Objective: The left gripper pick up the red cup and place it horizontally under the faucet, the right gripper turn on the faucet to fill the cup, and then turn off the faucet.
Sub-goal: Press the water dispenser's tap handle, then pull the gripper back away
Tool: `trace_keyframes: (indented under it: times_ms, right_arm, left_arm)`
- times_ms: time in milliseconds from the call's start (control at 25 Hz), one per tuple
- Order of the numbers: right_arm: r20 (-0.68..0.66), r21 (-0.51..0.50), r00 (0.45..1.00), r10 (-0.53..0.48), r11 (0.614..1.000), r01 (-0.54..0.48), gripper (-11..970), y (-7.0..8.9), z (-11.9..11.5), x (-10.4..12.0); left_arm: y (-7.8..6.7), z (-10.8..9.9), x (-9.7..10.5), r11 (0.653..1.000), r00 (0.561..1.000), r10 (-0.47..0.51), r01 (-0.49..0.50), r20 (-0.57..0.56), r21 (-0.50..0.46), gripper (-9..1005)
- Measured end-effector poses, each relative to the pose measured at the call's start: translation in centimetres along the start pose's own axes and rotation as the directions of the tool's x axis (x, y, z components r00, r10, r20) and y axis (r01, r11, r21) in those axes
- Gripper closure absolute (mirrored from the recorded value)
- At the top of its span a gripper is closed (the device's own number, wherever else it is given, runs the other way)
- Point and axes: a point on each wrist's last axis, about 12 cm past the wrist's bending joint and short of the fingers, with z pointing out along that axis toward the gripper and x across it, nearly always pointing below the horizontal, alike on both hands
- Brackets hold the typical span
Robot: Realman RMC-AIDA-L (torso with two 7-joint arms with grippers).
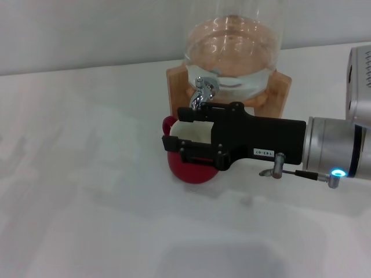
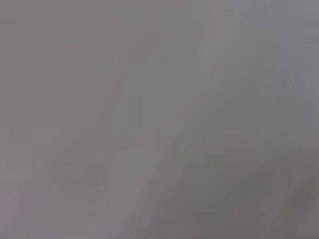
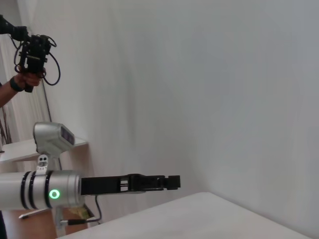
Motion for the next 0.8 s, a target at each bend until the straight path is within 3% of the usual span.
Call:
trace_keyframes:
  times_ms: [800]
  right_arm:
    - [-0.019, 0.094, 1.0, -0.015, 0.995, 0.017, 328, -0.74, 0.11, 0.44]
  left_arm:
    - [-0.01, -0.06, 0.02, 1.0, 1.0, 0.001, -0.001, 0.0, 0.001, 368]
